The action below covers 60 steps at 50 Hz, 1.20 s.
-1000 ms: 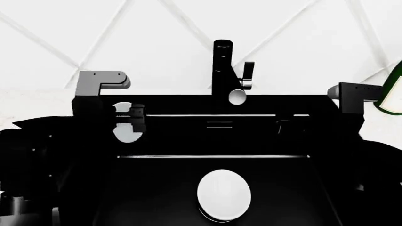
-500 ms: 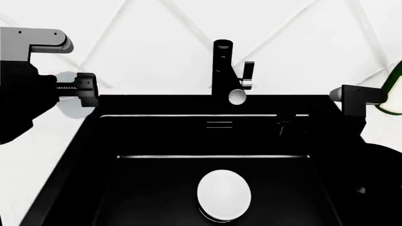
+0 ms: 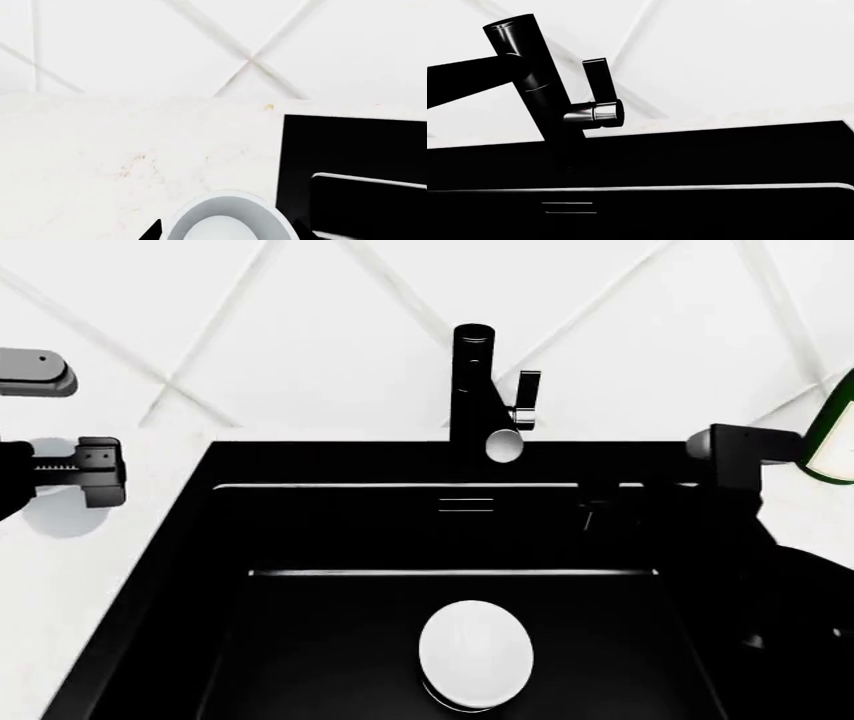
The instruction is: Pick the cup and bowl from the sink and place them on the counter for drying.
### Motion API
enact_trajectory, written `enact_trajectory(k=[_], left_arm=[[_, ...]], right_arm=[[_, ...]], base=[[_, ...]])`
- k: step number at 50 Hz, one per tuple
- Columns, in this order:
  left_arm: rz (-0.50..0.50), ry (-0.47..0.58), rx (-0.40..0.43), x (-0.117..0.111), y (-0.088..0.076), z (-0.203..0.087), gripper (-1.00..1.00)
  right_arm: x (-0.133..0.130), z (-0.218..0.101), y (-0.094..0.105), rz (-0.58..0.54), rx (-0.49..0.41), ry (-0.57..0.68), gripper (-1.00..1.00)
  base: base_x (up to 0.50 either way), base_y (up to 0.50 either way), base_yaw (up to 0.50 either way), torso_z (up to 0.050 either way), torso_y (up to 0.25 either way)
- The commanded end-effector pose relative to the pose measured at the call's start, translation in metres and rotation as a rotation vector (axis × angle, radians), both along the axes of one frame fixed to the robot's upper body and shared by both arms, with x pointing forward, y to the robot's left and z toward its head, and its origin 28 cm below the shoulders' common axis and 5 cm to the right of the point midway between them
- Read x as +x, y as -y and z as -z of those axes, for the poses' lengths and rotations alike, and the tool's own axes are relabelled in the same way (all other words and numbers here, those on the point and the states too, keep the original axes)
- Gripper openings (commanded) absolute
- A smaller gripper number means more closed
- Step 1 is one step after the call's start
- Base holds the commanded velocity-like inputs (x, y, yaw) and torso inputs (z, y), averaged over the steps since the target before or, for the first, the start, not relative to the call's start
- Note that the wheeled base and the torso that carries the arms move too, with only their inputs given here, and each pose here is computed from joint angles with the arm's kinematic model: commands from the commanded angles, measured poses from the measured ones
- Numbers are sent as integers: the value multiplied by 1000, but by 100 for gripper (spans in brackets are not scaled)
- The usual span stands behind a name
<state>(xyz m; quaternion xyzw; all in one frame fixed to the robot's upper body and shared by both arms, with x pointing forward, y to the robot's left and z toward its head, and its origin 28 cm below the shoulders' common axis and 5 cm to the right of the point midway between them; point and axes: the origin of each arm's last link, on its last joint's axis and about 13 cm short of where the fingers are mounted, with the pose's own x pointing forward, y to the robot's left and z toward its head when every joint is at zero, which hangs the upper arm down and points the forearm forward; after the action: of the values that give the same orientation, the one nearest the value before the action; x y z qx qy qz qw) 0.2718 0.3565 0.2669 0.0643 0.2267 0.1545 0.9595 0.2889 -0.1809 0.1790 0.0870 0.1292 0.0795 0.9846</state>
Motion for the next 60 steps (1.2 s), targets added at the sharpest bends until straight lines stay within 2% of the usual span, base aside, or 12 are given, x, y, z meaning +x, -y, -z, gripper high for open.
enact_trajectory(k=[1,6,9,15,23,24,32,49,50,57,59,60], left_arm=[[-95,-50,33,1,-17,9,-100],[-124,-67,24,-4,-31,14,-100],[-134,-95,38,1,-26,25,-100],[-145,-118,1,1,-32,36,-100],[-150,-116,-11,3,-29,39,-100],[-149,-114,-13,3,-29,38,100],[-152,-95,-25,3,-37,27,100],[-105,-8,-29,6,-22,-6,100],[-62,-3,-6,6,-17,-9,100],[51,58,-42,3,3,-25,100],[143,79,-45,0,9,-31,100],[179,94,-53,-3,11,-33,100]], right_arm=[[3,2,-3,-12,-2,-10,100],[2,5,-3,-10,-2,-19,100],[3,6,-3,-12,0,-19,100],[2,8,-4,-16,1,-25,100],[2,10,-4,-15,3,-29,100],[3,10,-4,-16,3,-28,100],[3,10,-5,-21,6,-29,100],[6,9,-4,-22,-8,-33,100],[7,9,-4,-22,-8,-33,100],[8,6,-11,-99,2,-131,100],[9,4,-12,-106,8,-161,100],[10,3,-13,-126,53,-193,100]], base=[[0,0,0,0,0],[0,0,0,0,0],[0,0,0,0,0],[0,0,0,0,0],[0,0,0,0,1],[0,0,0,0,0],[0,0,0,0,0],[0,0,0,0,0],[0,0,0,0,0],[0,0,0,0,0],[0,0,0,0,0],[0,0,0,0,0]])
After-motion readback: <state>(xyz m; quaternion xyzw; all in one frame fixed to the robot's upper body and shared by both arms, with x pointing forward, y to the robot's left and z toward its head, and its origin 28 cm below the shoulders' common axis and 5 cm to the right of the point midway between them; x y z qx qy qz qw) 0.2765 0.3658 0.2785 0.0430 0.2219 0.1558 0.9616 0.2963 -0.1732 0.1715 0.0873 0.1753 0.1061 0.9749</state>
